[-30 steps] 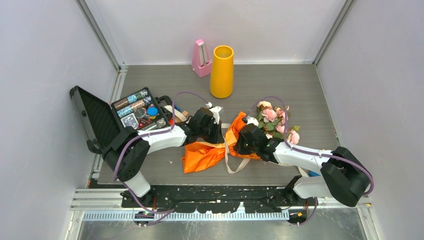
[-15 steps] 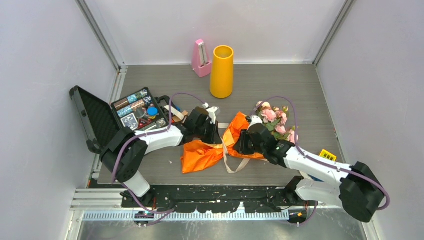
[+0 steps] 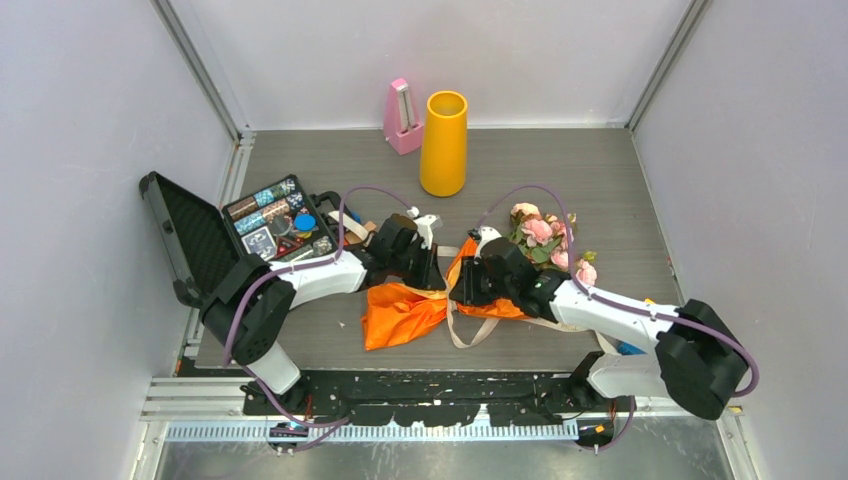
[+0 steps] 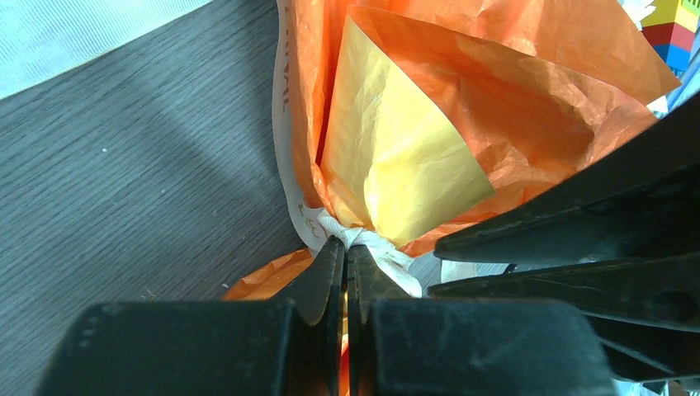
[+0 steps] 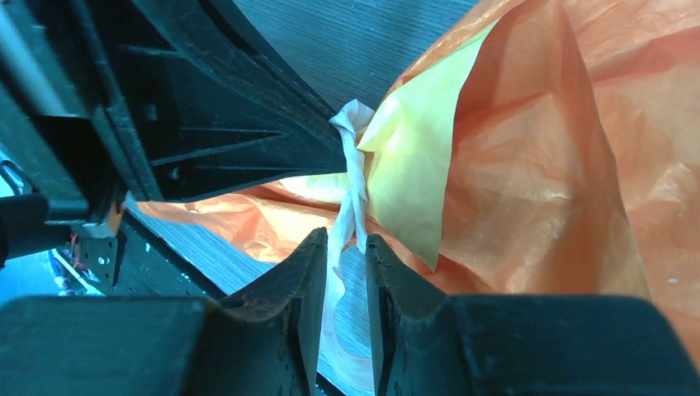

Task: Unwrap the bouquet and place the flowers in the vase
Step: Untie the ribbon from the wrapping paper.

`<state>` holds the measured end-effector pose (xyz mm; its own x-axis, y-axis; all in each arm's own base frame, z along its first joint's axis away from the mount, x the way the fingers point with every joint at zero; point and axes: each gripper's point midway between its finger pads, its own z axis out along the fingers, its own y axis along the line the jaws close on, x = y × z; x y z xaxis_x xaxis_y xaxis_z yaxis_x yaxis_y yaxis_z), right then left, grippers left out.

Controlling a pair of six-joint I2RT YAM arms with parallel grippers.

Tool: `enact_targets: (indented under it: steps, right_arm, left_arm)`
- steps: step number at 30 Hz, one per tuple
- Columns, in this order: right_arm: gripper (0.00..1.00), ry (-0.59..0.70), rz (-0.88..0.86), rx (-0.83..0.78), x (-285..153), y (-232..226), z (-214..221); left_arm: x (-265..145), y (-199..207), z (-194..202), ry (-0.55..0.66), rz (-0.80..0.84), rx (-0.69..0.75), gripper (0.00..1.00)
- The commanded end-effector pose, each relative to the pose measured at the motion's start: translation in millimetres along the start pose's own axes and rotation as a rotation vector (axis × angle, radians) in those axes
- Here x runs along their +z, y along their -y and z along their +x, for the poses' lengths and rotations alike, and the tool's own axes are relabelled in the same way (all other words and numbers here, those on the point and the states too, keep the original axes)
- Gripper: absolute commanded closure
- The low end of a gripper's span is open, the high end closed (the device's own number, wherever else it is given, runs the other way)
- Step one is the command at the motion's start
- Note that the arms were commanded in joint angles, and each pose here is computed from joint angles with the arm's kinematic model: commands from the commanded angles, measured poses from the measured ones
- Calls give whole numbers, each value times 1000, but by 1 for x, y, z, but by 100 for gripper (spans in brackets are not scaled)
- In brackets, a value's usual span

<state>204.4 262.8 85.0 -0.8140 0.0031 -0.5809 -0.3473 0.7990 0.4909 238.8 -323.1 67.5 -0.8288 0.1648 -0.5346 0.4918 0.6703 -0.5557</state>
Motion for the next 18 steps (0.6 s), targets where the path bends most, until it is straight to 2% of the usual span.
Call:
enact_targets:
  steps: [1,5,9,14,17,18]
  right_arm:
    - [70,59,-48,-44,7,-18,-23]
    - [68,57,-36,-51,13,-15,-23]
    - [71,45,-23,-49,20,-12,-21]
    - [84,48,-32,-58,29,-16,-26]
    - [98,37,-25,-62,31,-16,-26]
    - [99,37,-21,-62,31,-15,-25]
  left_arm:
    - [-9,14,-12,36,47,11,100]
    - [-8,13,-12,34,47,14,100]
    - [-9,14,-11,34,47,15,100]
    - [-9,14,-12,36,47,16,100]
    - [-9,13,-14,42,41,15,100]
    - [-10,13,-15,46,34,15,100]
